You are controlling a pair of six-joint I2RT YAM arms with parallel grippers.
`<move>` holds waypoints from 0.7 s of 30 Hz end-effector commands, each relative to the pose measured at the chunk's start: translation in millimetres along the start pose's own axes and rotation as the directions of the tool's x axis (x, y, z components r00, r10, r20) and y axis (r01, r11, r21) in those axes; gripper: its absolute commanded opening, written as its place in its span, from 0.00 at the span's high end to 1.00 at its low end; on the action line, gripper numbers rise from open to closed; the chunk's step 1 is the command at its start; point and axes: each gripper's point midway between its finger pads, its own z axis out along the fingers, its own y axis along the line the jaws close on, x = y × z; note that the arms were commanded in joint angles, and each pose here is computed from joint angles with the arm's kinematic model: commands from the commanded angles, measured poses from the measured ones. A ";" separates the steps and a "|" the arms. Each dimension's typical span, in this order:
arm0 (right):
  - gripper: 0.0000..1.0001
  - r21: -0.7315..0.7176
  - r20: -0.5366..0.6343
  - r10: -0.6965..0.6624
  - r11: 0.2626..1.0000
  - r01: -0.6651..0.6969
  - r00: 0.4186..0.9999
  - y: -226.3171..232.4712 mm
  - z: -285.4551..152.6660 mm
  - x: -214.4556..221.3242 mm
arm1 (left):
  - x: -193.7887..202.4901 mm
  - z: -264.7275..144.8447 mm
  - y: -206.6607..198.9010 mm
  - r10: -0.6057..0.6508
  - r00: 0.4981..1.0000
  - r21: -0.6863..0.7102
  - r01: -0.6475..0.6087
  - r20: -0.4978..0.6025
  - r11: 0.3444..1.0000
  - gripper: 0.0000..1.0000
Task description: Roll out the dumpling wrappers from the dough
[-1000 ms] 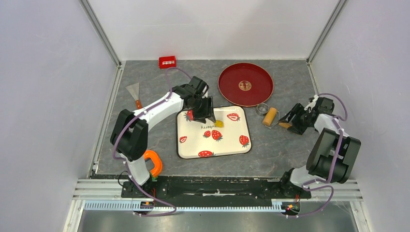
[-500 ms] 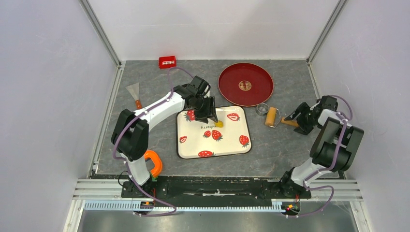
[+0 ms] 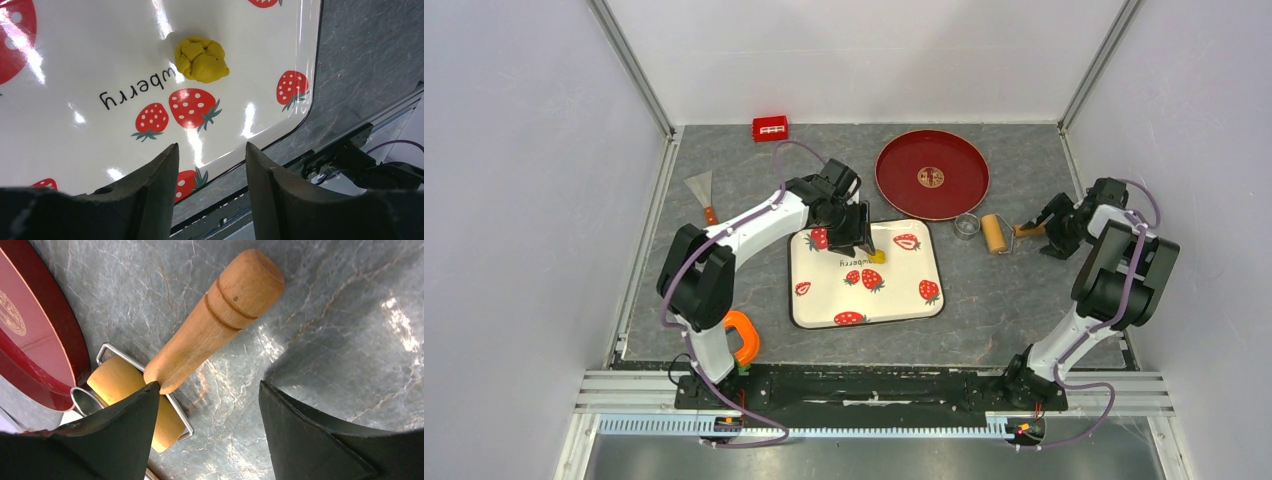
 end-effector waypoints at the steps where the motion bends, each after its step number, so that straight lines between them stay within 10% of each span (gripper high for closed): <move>1: 0.26 -0.014 0.042 0.002 1.000 -0.002 0.999 13.3 3.4 -26.8 | -8.7 -3.3 -16.0 -0.007 1.000 0.045 0.006 0.017 0.999 0.43; 14: 0.27 0.065 -0.067 -0.113 0.991 0.117 0.991 40.2 34.6 -38.0 | -10.8 2.6 -17.1 0.002 1.000 0.051 -0.002 0.004 0.999 0.44; 21: 0.51 0.158 -0.182 -0.301 0.931 0.330 0.936 42.9 55.0 -24.0 | -17.2 -2.0 -20.7 0.026 1.000 0.043 -0.026 0.010 0.999 0.43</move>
